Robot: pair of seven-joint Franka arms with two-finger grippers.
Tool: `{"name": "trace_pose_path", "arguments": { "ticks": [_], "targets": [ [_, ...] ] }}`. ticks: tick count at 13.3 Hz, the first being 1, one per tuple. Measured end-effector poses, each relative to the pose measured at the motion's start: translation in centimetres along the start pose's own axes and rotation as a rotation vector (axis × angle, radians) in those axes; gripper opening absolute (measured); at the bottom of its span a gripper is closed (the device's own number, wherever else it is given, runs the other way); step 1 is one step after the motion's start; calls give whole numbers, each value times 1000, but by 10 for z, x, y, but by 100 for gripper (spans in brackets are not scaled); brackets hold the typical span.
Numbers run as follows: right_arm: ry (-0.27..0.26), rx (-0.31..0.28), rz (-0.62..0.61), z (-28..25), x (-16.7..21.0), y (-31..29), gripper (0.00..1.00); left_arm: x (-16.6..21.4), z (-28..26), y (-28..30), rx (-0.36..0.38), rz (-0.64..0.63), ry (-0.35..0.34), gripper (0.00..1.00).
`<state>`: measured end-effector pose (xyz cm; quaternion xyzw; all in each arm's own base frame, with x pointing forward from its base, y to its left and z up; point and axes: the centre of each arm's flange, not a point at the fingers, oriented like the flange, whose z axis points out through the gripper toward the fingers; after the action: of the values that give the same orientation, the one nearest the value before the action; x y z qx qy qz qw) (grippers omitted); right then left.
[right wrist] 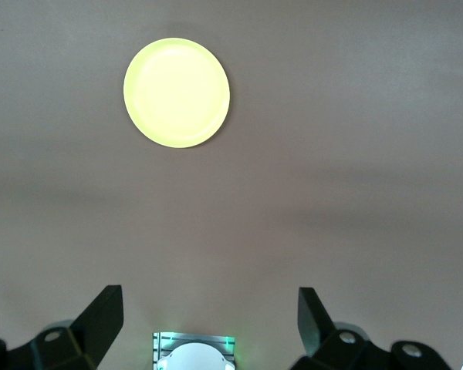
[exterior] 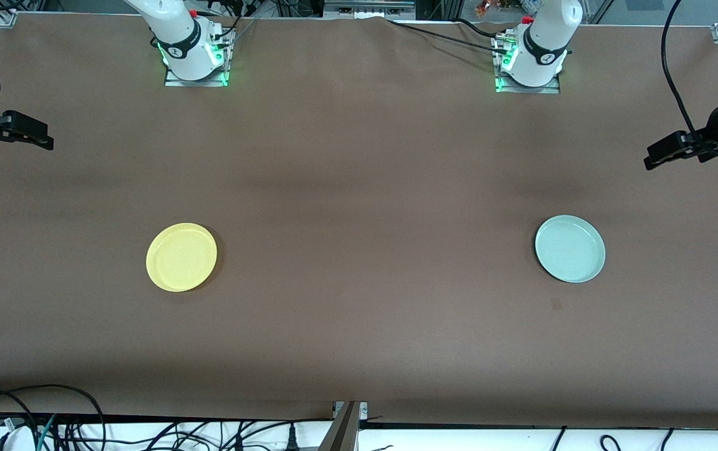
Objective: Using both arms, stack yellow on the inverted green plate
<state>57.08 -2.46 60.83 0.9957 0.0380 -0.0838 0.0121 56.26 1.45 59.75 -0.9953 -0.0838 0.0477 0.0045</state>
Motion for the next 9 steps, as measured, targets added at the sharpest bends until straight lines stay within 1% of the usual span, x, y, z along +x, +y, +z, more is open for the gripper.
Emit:
{"name": "trace_pose_path", "arguments": {
  "ticks": [9],
  "targets": [
    [0,0,-1,0,0,-1,100,0,-5,0,-2,0,10,100]
  ]
}}
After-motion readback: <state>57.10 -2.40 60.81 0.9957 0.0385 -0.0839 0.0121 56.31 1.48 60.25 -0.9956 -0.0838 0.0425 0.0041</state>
